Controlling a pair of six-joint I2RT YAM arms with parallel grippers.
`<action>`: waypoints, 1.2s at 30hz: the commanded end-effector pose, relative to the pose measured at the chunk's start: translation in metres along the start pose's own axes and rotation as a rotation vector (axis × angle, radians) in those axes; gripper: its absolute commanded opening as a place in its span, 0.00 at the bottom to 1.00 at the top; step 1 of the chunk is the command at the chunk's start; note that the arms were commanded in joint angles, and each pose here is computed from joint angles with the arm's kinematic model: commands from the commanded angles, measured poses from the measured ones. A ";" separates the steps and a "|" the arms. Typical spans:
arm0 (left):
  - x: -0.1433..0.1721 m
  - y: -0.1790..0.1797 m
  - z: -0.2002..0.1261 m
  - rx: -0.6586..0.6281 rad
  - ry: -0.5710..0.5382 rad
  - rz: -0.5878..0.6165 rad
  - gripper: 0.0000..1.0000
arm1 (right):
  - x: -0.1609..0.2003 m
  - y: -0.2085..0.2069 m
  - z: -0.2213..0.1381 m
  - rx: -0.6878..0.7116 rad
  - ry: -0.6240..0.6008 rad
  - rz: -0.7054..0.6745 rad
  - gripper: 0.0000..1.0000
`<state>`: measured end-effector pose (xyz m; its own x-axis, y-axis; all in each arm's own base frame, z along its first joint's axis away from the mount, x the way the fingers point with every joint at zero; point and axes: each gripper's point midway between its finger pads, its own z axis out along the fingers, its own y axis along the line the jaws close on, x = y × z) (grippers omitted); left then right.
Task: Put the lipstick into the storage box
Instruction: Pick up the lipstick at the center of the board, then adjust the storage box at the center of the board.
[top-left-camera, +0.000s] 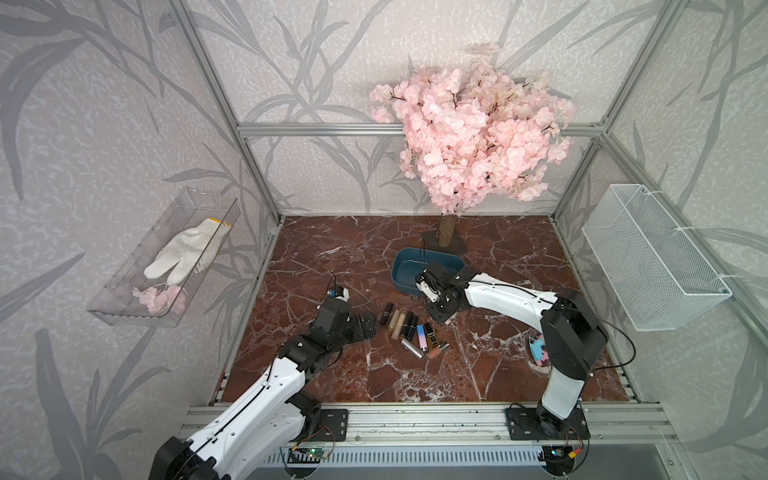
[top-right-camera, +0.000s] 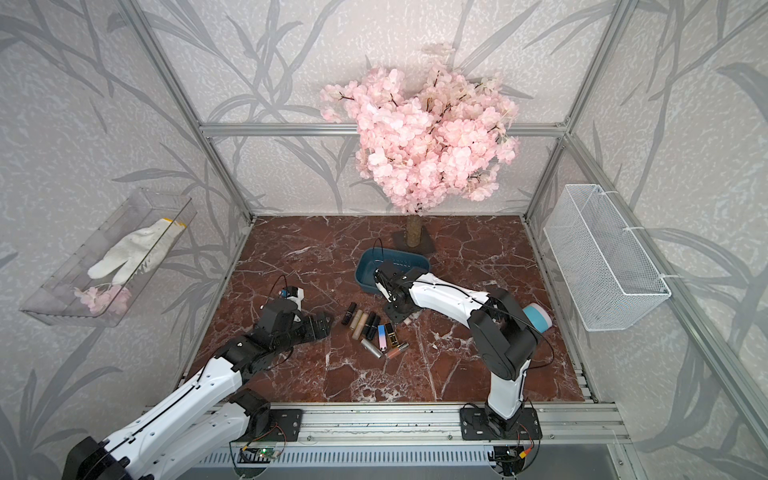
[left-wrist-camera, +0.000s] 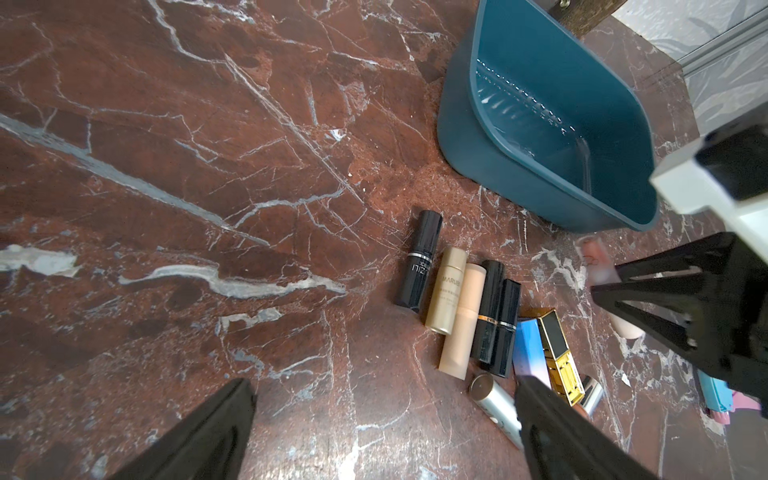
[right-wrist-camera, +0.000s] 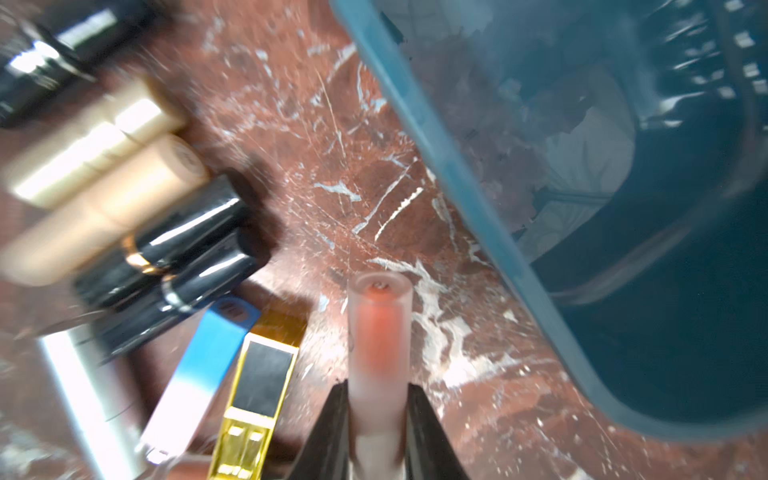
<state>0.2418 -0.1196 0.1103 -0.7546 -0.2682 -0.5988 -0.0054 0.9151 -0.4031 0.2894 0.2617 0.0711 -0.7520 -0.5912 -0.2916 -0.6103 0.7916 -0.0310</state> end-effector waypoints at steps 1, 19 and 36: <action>-0.014 -0.009 -0.006 0.014 -0.033 0.018 1.00 | 0.010 0.003 -0.019 -0.030 0.000 0.066 0.21; -0.039 -0.035 -0.017 0.073 -0.057 0.100 1.00 | -0.046 -0.046 -0.119 -0.055 -0.233 0.494 0.22; -0.089 -0.064 0.006 0.027 -0.038 0.188 1.00 | -0.089 -0.102 -0.064 -0.027 -0.203 0.725 0.21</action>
<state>0.2957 -0.1508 0.1744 -0.7225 -0.1508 -0.6747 0.1261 0.9308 -0.3431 0.3901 0.2197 0.1518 -0.9229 0.0830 -0.3760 -0.0034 0.9747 0.2235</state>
